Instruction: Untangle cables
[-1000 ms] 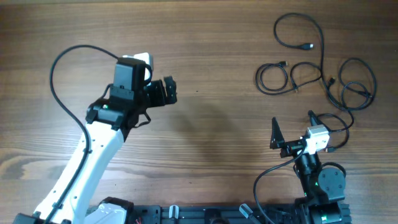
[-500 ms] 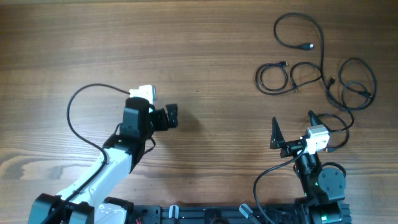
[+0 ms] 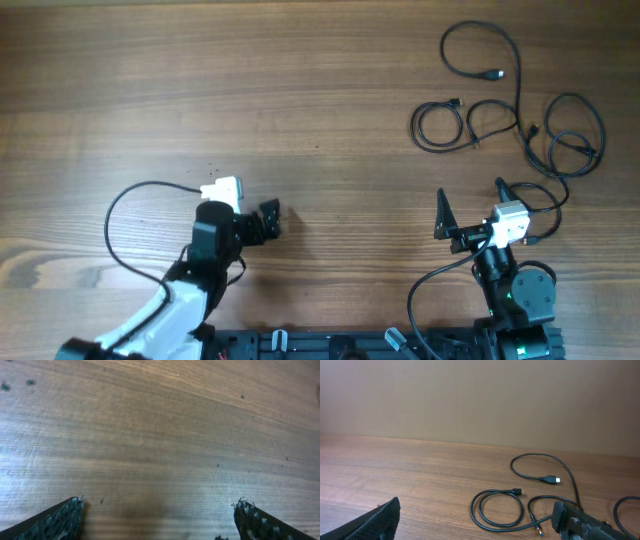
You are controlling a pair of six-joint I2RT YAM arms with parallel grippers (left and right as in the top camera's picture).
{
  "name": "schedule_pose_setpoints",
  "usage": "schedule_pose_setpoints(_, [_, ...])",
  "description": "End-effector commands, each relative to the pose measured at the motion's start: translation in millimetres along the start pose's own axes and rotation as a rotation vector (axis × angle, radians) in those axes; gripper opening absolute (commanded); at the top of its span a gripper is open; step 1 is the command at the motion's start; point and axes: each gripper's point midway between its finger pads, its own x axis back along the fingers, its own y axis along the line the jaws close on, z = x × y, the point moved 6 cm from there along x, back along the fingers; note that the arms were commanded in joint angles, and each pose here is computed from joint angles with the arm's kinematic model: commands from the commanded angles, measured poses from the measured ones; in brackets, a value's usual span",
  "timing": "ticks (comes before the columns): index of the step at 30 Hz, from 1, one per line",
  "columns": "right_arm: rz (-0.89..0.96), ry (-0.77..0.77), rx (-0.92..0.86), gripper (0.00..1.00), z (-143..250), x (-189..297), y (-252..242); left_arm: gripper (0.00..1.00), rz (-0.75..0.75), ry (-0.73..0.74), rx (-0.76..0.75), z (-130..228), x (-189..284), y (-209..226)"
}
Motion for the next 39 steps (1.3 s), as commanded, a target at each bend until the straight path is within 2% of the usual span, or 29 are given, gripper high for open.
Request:
schedule_pose_setpoints(1, [0.015, -0.01, 0.017, 1.0, -2, 0, -2, 1.0, -0.019, 0.016, 0.026, 27, 11, 13])
schedule_pose_setpoints(8, [0.015, -0.01, 0.017, 1.0, -2, 0, -2, 1.0, -0.117, -0.173, 0.025, 6, 47, 22])
schedule_pose_setpoints(10, [0.015, -0.01, 0.017, 1.0, -2, 0, -2, 1.0, -0.09, -0.238, -0.026, -3, 54, 17])
schedule_pose_setpoints(15, [0.015, -0.01, 0.017, 1.0, -2, 0, -2, 1.0, -0.045, -0.528, -0.128, -42, 88, 8])
schedule_pose_setpoints(22, [0.015, -0.01, 0.017, 1.0, -2, 0, -2, 1.0, -0.023, -0.681, -0.1, -61, 113, 17])
schedule_pose_setpoints(25, [0.015, -0.01, 0.017, 1.0, -2, 0, -2, 1.0, -0.018, -0.682, -0.102, -62, 113, 17])
schedule_pose_setpoints(29, [0.015, -0.01, 0.017, 1.0, -2, 0, -2, 1.0, -0.059, -0.683, -0.201, -62, 113, 17])
schedule_pose_setpoints(39, [0.015, -0.01, 0.017, 1.0, -2, 0, -2, 1.0, -0.064, -0.688, -0.198, -62, 114, 18])
